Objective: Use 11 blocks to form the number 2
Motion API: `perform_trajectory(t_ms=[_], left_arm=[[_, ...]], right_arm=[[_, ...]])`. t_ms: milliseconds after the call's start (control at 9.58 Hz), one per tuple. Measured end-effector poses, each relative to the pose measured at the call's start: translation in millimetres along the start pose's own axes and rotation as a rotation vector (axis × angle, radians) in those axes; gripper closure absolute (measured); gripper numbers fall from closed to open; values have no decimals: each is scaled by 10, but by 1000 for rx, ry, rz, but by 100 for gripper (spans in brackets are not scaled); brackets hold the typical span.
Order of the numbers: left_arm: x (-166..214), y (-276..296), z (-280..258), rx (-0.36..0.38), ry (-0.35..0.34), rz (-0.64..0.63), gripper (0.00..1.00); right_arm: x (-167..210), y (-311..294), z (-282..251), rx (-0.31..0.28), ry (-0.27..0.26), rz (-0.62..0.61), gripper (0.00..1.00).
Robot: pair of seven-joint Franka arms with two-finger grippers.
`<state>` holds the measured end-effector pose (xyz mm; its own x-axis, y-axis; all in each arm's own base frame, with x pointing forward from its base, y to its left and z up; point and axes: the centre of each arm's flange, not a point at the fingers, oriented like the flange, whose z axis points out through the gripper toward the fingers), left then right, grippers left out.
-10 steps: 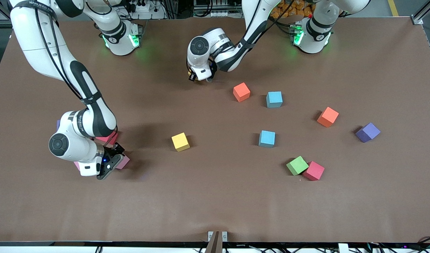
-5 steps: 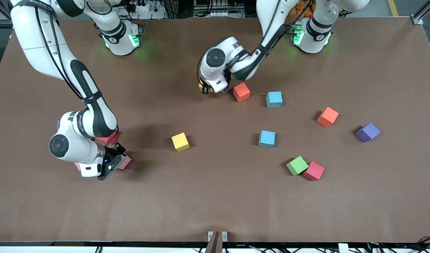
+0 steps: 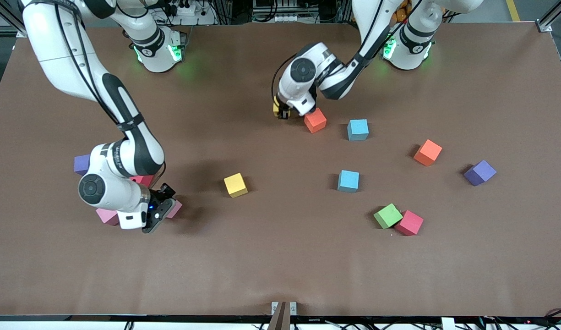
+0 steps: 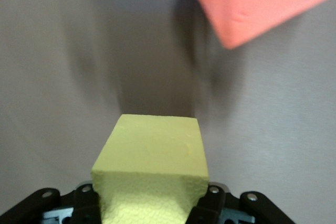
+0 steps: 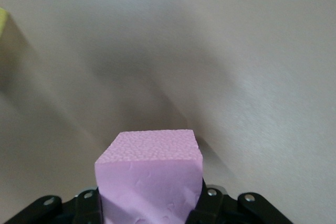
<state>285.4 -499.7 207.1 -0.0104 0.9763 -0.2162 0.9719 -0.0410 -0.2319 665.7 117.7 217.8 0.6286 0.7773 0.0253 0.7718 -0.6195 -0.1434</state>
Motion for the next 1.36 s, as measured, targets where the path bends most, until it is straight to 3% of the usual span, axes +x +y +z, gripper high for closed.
perform_trajectory(t_ms=[731,1357], left_arm=[[173,-134,21,-49,-39,-6,42],[231,-177,186,-31,-32,-9,42]], right_arm=[[605,-991,-251,13,-31,-180,44],[494,-1776,-297,-3,-51,-273,44]])
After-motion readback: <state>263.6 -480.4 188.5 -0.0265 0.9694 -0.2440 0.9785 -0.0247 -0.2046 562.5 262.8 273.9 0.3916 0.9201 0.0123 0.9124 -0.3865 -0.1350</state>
